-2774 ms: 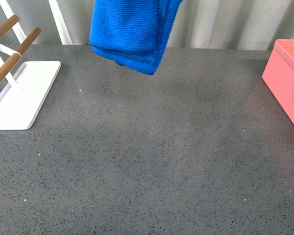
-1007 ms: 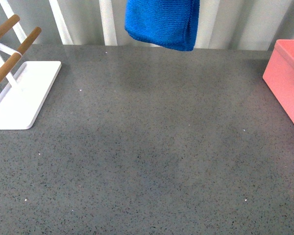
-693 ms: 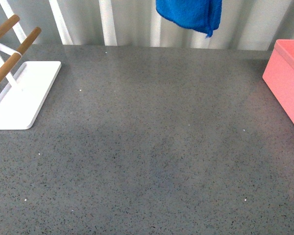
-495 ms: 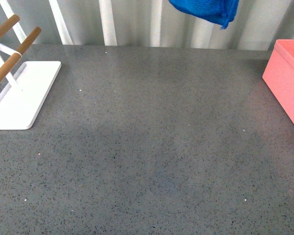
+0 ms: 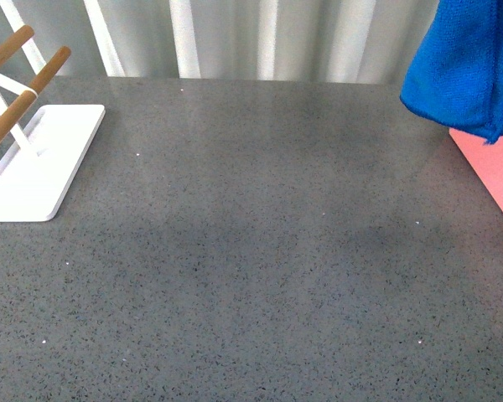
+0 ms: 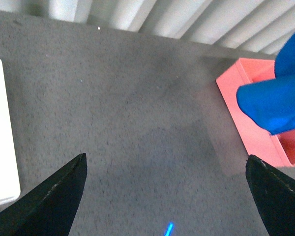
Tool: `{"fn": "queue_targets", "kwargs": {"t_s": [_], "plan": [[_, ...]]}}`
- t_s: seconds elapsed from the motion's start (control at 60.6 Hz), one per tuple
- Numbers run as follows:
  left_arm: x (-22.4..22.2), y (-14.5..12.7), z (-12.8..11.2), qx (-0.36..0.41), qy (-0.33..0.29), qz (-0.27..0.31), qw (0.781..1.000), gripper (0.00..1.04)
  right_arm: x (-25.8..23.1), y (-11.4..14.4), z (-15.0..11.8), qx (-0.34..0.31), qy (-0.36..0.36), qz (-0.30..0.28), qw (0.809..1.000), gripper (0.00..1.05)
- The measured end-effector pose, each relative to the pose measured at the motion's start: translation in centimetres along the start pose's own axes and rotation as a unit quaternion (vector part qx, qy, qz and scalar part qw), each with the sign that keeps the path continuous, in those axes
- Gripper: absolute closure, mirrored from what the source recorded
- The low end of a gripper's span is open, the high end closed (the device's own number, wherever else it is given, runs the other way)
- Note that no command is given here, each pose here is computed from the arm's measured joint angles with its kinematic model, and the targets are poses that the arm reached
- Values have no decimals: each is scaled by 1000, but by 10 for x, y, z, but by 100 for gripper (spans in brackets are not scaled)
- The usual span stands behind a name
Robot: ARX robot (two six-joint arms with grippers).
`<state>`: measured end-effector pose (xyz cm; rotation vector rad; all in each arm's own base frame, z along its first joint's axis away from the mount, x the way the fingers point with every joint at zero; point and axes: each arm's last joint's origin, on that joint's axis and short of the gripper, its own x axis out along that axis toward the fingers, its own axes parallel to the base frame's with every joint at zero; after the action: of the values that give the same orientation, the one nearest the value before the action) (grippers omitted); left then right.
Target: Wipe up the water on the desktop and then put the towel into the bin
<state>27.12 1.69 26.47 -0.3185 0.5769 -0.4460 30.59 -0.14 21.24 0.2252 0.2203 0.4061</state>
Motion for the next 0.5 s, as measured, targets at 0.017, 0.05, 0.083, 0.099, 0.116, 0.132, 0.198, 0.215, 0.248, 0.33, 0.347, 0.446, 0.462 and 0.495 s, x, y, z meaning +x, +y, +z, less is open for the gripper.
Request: {"fn": "queue_targets", "kwargs": {"t_s": [0.017, 0.05, 0.083, 0.099, 0.116, 0.132, 0.198, 0.215, 0.248, 0.33, 0.347, 0.446, 0.462, 0.495], "plan": [[-3, 0, -2, -2, 1, -1, 1000, 7, 0, 0, -1, 1, 1, -1, 1000, 100], [-12, 1, -9, -4, 3, -3, 1000, 7, -1, -1, -2, 1, 1, -2, 1000, 100], [-21, 1, -14, -3, 4, -3, 1000, 7, -2, -2, -3, 2, 2, -3, 1000, 100], [-26, 2, -18, -1, 4, 1, 1000, 7, -2, -1, -4, 2, 2, -3, 1000, 100], [-29, 2, -20, -2, 4, 2, 1000, 7, -2, -1, -4, 2, 1, -3, 1000, 100], [-33, 3, -23, -1, 3, 6, 1000, 7, -2, -1, -4, 1, 1, -3, 1000, 100], [-45, 5, -31, 3, 1, 17, 1000, 7, -2, -1, -5, 1, 0, 0, 1000, 100], [-48, 7, -33, 5, 0, 21, 1000, 7, -2, -1, -5, 1, 1, 0, 1000, 100], [-52, 9, -36, 5, 0, 24, 1000, 7, -2, 0, -5, 1, 1, 2, 1000, 100], [-59, 16, -42, 10, -10, 38, 999, 8, -2, 0, -5, 0, 0, 4, 1000, 100], [-58, 19, -46, 27, -33, 68, 997, 11, -2, 1, -5, 0, -1, 4, 1000, 100], [-56, 23, -66, 103, -164, 194, 962, 27, -1, 1, -5, 0, -3, 3, 1000, 100], [-56, 23, -69, 110, -177, 201, 957, 29, -1, 1, -5, 0, -2, 3, 1000, 100], [-56, 21, -76, 124, -209, 217, 945, 34, -1, 2, -6, 0, -2, 4, 1000, 100]]}}
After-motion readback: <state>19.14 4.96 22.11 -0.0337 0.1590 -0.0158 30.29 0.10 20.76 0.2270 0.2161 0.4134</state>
